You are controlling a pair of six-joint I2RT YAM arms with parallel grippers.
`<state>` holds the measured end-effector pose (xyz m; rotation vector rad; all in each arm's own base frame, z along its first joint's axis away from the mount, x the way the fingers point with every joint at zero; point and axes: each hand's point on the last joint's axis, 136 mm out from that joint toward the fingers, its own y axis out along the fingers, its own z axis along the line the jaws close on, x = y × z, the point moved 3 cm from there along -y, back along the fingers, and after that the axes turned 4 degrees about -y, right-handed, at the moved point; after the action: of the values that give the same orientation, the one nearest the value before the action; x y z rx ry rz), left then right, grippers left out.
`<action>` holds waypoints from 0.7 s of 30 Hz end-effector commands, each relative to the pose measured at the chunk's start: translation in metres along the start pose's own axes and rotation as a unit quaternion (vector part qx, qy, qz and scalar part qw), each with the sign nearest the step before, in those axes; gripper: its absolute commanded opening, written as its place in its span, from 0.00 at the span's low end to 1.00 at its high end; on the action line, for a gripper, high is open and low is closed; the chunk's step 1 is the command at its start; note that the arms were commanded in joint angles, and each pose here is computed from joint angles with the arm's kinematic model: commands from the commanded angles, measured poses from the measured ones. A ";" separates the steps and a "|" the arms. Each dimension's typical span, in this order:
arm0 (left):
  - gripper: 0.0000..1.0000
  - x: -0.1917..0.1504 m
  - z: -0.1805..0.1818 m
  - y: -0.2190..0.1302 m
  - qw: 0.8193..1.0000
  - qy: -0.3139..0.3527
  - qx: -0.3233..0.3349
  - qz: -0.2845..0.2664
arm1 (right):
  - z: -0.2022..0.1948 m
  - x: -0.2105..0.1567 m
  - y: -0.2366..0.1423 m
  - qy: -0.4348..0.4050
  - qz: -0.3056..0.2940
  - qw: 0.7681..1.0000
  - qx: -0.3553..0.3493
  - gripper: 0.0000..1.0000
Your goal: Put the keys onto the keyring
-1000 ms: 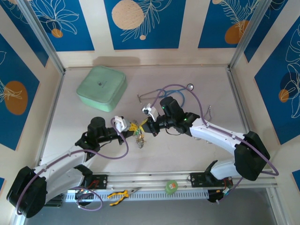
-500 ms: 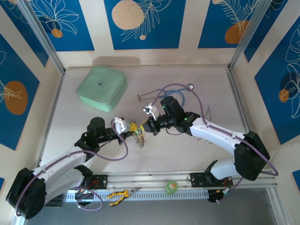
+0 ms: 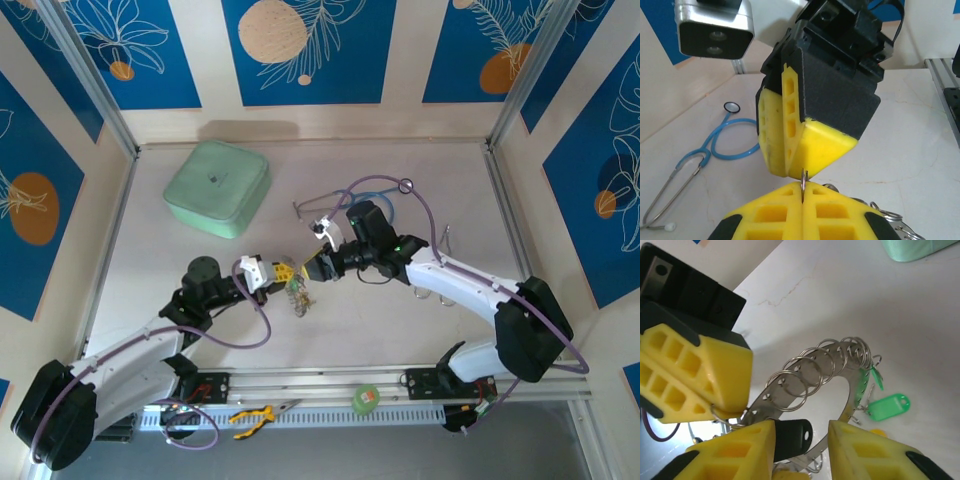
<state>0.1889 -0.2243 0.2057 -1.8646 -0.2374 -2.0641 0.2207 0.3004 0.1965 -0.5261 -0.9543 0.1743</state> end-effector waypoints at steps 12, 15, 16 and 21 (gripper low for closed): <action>0.00 0.036 0.000 -0.002 0.992 -0.049 -0.003 -0.120 | 0.038 0.019 -0.044 -0.371 -0.123 0.920 0.019 0.40; 0.00 0.035 -0.002 0.000 0.990 -0.063 -0.018 -0.124 | 0.043 0.019 -0.043 -0.382 -0.105 0.917 0.046 0.40; 0.00 0.034 -0.003 0.001 0.990 -0.065 -0.021 -0.124 | 0.044 0.020 -0.042 -0.380 -0.100 0.918 0.055 0.39; 0.00 0.035 -0.005 0.001 0.989 -0.067 -0.031 -0.127 | 0.045 0.018 -0.031 -0.372 -0.090 0.921 0.076 0.37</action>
<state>0.1923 -0.2304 0.2182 -2.0921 -0.4315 -2.0158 0.1980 0.2894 0.2399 -0.2850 -1.6629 0.2492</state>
